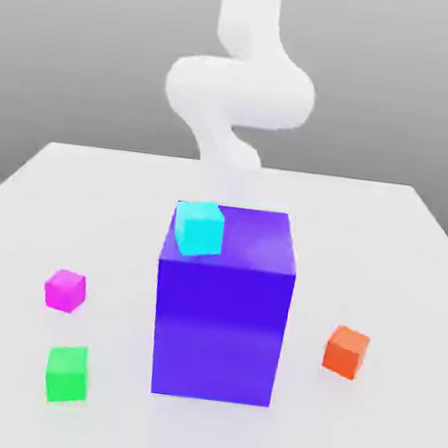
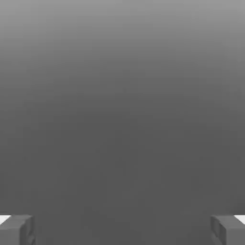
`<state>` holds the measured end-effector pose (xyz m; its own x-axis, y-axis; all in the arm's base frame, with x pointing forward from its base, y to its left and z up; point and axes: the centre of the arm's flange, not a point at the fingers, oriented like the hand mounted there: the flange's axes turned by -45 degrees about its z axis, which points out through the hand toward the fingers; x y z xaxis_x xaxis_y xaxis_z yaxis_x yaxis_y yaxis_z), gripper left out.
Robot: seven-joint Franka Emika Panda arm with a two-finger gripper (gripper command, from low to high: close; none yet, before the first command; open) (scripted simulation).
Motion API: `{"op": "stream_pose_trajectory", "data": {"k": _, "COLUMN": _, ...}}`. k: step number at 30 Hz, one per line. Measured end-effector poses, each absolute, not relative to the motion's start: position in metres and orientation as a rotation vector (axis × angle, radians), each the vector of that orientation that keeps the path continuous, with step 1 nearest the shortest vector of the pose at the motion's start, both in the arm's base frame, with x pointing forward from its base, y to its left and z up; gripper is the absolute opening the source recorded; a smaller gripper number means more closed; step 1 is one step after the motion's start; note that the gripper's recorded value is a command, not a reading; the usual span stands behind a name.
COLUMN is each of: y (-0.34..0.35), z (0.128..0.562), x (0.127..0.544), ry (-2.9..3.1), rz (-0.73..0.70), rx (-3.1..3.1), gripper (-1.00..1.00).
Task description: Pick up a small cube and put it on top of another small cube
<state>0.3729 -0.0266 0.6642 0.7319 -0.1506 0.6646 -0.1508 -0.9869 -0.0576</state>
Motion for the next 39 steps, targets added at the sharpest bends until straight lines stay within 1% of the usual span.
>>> {"op": "stream_pose_trajectory", "data": {"k": 2, "y": -0.052, "z": 0.624, "x": 0.389, "ry": -0.454, "rz": 1.033, "rx": 2.927, "gripper": 0.00}}
{"op": "stream_pose_trajectory", "data": {"k": 5, "y": -0.092, "z": 0.564, "x": 0.402, "ry": -0.742, "rz": 0.907, "rx": 2.905, "gripper": 0.00}}
{"op": "stream_pose_trajectory", "data": {"k": 10, "y": -0.158, "z": 0.464, "x": 0.395, "ry": -1.214, "rz": 0.696, "rx": 2.798, "gripper": 0.00}}
{"op": "stream_pose_trajectory", "data": {"k": 13, "y": -0.193, "z": 0.406, "x": 0.376, "ry": -1.489, "rz": 0.568, "rx": 2.692, "gripper": 0.00}}
{"op": "stream_pose_trajectory", "data": {"k": 16, "y": -0.222, "z": 0.350, "x": 0.346, "ry": -1.753, "rz": 0.441, "rx": 2.554, "gripper": 0.00}}
{"op": "stream_pose_trajectory", "data": {"k": 21, "y": -0.250, "z": 0.266, "x": 0.282, "ry": -2.157, "rz": 0.226, "rx": 2.262, "gripper": 0.00}}
{"op": "stream_pose_trajectory", "data": {"k": 25, "y": -0.251, "z": 0.208, "x": 0.223, "ry": -2.438, "rz": 0.054, "rx": 1.979, "gripper": 0.00}}
{"op": "stream_pose_trajectory", "data": {"k": 28, "y": -0.253, "z": 0.181, "x": 0.206, "ry": -2.516, "rz": 0.008, "rx": 1.878, "gripper": 0.00}}
{"op": "stream_pose_trajectory", "data": {"k": 34, "y": -0.250, "z": 0.134, "x": 0.205, "ry": -2.516, "rz": 0.002, "rx": 1.876, "gripper": 0.00}}
{"op": "stream_pose_trajectory", "data": {"k": 35, "y": -0.249, "z": 0.128, "x": 0.204, "ry": -2.516, "rz": 0.001, "rx": 1.877, "gripper": -1.00}}
{"op": "stream_pose_trajectory", "data": {"k": 39, "y": -0.250, "z": 0.128, "x": 0.204, "ry": -2.516, "rz": 0.003, "rx": 1.877, "gripper": -1.00}}
